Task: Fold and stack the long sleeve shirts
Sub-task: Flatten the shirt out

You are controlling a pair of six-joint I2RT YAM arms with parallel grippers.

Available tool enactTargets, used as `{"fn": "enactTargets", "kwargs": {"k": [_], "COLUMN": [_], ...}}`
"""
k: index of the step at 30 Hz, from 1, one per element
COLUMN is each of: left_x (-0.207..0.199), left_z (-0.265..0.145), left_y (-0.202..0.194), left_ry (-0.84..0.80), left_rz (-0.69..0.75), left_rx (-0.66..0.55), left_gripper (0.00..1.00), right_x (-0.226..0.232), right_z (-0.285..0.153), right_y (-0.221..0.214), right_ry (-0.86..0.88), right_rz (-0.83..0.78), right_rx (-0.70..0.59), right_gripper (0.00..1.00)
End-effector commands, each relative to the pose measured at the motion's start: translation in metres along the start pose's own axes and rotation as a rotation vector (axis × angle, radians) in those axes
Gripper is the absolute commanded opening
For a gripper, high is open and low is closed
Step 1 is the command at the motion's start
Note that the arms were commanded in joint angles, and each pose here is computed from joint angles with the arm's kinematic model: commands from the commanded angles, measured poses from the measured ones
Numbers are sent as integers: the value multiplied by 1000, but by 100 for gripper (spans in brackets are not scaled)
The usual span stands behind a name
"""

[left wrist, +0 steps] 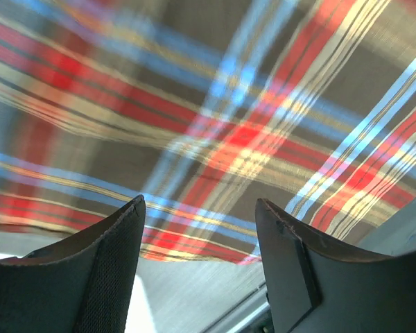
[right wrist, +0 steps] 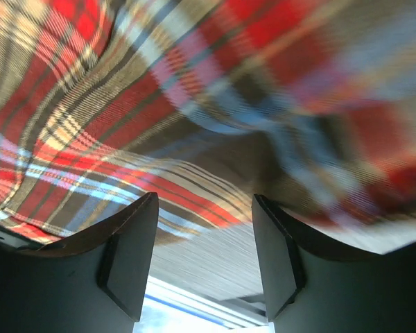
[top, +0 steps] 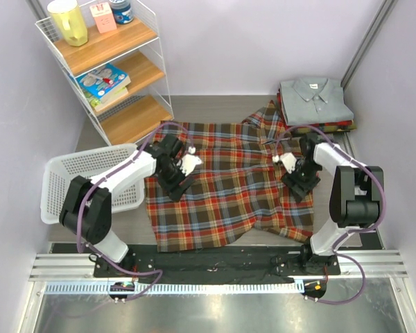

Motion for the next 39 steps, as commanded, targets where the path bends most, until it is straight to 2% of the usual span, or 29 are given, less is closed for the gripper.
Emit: {"fn": "enactTargets", "kwargs": {"k": [1,8,11,13,15,16,17,19,22,27,31,36,39], "left_x": [-5,24,58,79,87,80,67,34,-15,-42,-45,-45,-46], "left_z": [20,47,54,49,31,22,4,-2,-7,2,5,9,11], "left_y": [-28,-41,-42,-42,-29,-25,-7,3,2,-12,-21,-32,-37], "left_ry": [-23,83,124,144,170,146,113,45,-25,-91,-93,-70,-66], "left_rz": [-16,14,-34,-85,-76,-60,-27,56,173,172,171,175,182], "left_rx": [68,173,195,164,101,77,-33,-69,-81,-70,-50,-15,-3], "left_gripper": [64,51,47,47,49,54,57,63,67,69,73,74,73], "right_x": [-1,-33,-54,-60,-56,-44,-36,-10,27,56,49,56,48], "right_z": [18,37,20,-1,-28,-36,-46,-65,-66,-29,-4,20,30], "right_y": [-6,32,64,79,78,69,61,27,-19,-74,-74,-67,-62], "right_ry": [-14,-75,-137,-158,-165,-117,-97,-64,-4,32,-61,-102,-199], "right_rz": [-2,85,114,112,57,27,-6,-126,-275,-411,-474,-524,-520], "right_rx": [12,-15,-96,-151,-193,-191,-201,-182,-159,-74,-72,-29,-23], "right_gripper": [61,59,60,62,64,65,66,66,65,68,74,74,61]}}
Point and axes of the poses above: each gripper's point midway between its finger pads, its own z axis out along the fingers, its own x axis along the line the jaws close on, y = z × x, the point moved 3 cm from there along -z, back along the fingers, and after that the axes turned 11 degrees about z, right-handed, at the moved point
